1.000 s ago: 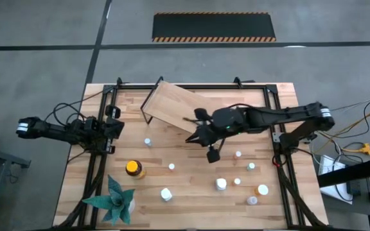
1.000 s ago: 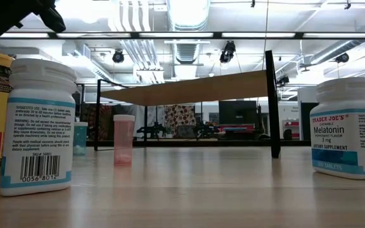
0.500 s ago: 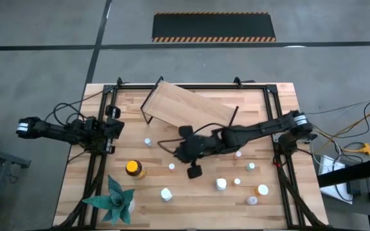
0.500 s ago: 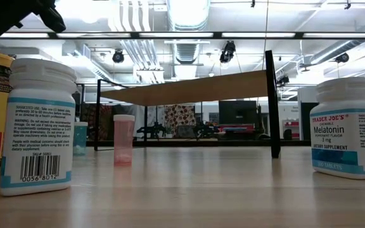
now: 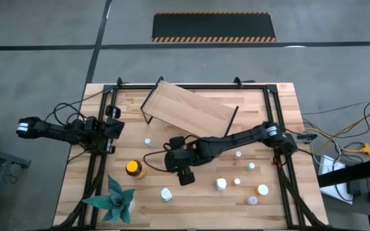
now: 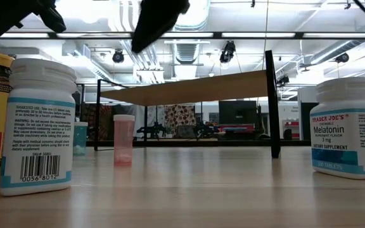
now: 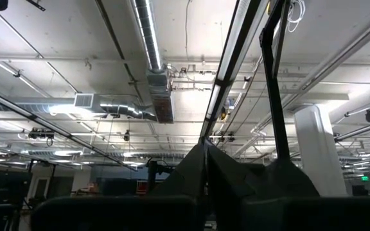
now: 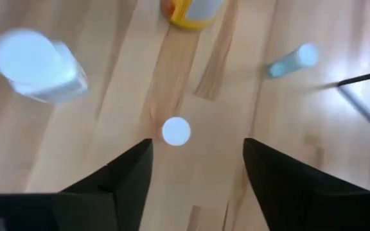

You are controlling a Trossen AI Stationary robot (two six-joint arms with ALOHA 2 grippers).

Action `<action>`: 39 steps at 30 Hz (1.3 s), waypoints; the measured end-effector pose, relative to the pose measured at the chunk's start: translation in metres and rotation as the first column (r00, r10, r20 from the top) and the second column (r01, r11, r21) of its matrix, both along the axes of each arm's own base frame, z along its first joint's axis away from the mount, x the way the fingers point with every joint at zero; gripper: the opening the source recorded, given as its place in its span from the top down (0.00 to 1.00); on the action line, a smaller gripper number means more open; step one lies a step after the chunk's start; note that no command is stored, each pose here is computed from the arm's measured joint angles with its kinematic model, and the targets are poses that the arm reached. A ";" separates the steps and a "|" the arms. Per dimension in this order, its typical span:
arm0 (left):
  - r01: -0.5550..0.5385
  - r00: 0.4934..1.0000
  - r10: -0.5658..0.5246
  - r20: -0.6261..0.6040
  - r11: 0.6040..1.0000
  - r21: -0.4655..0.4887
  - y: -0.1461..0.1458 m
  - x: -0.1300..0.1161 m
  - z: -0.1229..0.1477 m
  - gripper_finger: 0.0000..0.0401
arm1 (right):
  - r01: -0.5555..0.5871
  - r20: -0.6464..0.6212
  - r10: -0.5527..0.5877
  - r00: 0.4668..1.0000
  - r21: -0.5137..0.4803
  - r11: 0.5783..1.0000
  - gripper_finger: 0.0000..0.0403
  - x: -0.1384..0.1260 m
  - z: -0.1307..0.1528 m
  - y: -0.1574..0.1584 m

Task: Pick and place medicine bottles onto shelf by color
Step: Put the left red pill bottle on the shelf

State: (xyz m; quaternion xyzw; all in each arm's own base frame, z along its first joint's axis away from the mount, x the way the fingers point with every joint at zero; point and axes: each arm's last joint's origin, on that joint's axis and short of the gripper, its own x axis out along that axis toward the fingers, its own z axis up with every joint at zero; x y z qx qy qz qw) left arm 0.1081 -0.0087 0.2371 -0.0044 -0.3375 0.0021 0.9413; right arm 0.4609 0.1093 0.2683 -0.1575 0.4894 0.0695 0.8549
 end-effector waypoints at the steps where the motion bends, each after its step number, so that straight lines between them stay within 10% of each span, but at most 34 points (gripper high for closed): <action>1: 0.000 1.000 0.000 0.000 1.000 0.000 0.000 0.000 0.000 1.00 | -0.006 -0.015 0.006 1.000 -0.007 1.000 0.40 0.003 -0.007 0.001; 39: 0.000 1.000 0.000 -0.004 1.000 0.000 0.000 0.000 -0.001 1.00 | 0.028 -0.093 -0.019 0.995 0.092 0.995 0.46 0.031 -0.083 -0.010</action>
